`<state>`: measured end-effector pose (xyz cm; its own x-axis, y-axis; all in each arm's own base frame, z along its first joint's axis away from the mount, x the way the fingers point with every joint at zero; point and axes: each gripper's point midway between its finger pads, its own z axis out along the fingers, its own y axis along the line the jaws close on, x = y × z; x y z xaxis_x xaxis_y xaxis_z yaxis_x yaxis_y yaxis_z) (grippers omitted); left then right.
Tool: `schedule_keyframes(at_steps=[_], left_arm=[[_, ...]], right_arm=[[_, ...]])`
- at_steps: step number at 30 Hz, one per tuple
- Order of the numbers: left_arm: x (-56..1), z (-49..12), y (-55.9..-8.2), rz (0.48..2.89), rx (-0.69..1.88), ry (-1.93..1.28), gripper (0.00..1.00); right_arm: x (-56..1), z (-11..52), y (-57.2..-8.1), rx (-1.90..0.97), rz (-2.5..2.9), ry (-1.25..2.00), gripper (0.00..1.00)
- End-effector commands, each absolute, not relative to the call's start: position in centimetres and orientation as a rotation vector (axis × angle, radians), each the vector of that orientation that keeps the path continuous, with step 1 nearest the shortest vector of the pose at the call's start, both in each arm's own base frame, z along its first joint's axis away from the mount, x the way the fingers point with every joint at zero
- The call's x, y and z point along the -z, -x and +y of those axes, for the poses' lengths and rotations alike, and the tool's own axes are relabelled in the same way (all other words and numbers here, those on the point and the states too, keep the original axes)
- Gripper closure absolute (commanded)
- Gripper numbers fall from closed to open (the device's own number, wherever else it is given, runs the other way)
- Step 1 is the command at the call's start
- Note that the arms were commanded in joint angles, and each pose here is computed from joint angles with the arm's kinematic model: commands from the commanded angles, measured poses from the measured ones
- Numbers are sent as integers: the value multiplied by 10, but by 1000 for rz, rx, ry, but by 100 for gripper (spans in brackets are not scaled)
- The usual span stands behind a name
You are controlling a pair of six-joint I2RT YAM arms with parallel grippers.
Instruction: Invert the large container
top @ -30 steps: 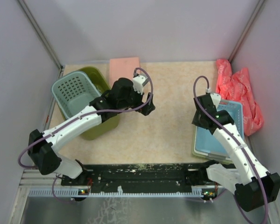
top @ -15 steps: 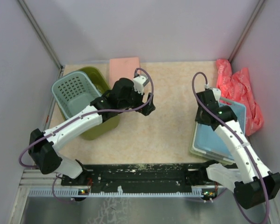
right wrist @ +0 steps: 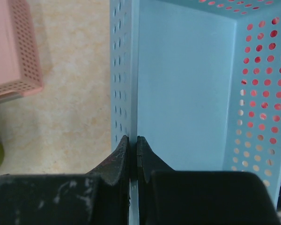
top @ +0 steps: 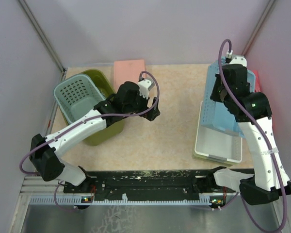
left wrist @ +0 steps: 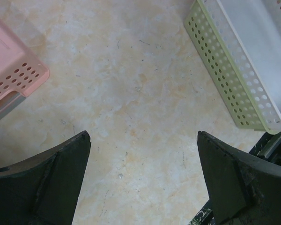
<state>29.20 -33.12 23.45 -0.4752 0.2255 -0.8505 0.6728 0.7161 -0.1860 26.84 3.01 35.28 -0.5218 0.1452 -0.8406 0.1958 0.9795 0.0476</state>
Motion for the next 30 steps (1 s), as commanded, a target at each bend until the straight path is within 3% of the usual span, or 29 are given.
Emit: schedule_keyframes(at_steps=[1, 14, 30], left_arm=[[-256, -316, -300, 2045, 634, -590, 0], [-305, -228, -331, 1992, 666, -276, 0], [-303, -225, -326, 2003, 669, -276, 0]], right_arm=[[-407, 63, -298, -143, 1954, -158, 100], [-455, 209, -386, -940, 1705, 7, 100], [-327, 273, -446, -1408, 1802, -181, 100]])
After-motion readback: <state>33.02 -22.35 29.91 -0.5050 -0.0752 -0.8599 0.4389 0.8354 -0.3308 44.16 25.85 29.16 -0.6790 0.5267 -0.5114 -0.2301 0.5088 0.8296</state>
